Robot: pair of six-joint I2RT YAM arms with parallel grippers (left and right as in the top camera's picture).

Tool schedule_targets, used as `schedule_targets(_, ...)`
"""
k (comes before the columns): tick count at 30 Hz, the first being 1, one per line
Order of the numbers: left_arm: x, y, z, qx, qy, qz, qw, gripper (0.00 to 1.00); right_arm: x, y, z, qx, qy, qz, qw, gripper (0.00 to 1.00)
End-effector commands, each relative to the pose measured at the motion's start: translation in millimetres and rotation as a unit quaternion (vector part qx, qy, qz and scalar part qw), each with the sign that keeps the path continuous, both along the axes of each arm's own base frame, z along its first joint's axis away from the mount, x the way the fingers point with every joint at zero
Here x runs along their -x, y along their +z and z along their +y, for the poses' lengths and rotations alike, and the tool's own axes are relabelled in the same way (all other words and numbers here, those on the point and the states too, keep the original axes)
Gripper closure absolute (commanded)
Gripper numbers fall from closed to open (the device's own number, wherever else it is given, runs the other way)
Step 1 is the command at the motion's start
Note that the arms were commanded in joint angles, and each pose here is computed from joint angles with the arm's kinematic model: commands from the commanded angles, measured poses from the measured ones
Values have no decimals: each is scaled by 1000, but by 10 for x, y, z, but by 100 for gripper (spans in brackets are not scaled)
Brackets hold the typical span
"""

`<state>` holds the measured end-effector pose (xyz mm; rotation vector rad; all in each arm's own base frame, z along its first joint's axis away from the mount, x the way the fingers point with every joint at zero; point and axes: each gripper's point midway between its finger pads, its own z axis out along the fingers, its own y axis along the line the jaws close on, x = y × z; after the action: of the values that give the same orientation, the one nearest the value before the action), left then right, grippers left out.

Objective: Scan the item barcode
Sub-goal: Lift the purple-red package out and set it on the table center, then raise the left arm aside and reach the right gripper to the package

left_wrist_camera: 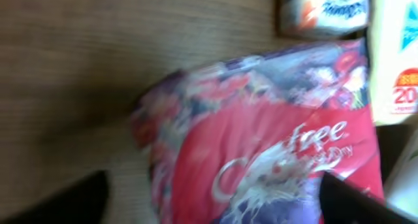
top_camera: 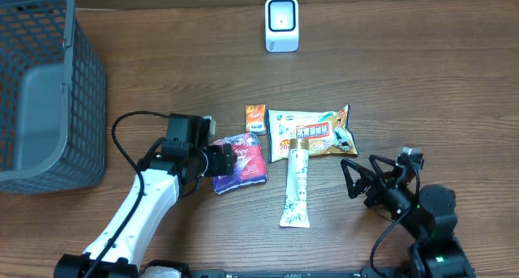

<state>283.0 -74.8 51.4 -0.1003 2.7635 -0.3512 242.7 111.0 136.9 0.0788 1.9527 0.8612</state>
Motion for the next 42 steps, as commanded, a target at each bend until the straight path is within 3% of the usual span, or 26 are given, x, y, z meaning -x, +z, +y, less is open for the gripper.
schedule_targets(1,-293,427,148,-34,52,-33,997,0,-24,433,25,2,7,-21,1000,0)
schedule_targets(13,-753,1995,179,-42,54,-153,986,0,-43,836,40,57,8,154,986,0)
schedule_targets(23,-714,3339,562,-68,98,-272,955,0,-18,788,1090,-22,252,257,933,0)
schedule_targets(34,-474,3338,970,-144,151,-237,949,0,126,68,1781,7,330,339,881,0)
schedule_targets(42,-427,3280,979,-149,149,-222,952,0,124,-323,1995,48,321,351,878,0)
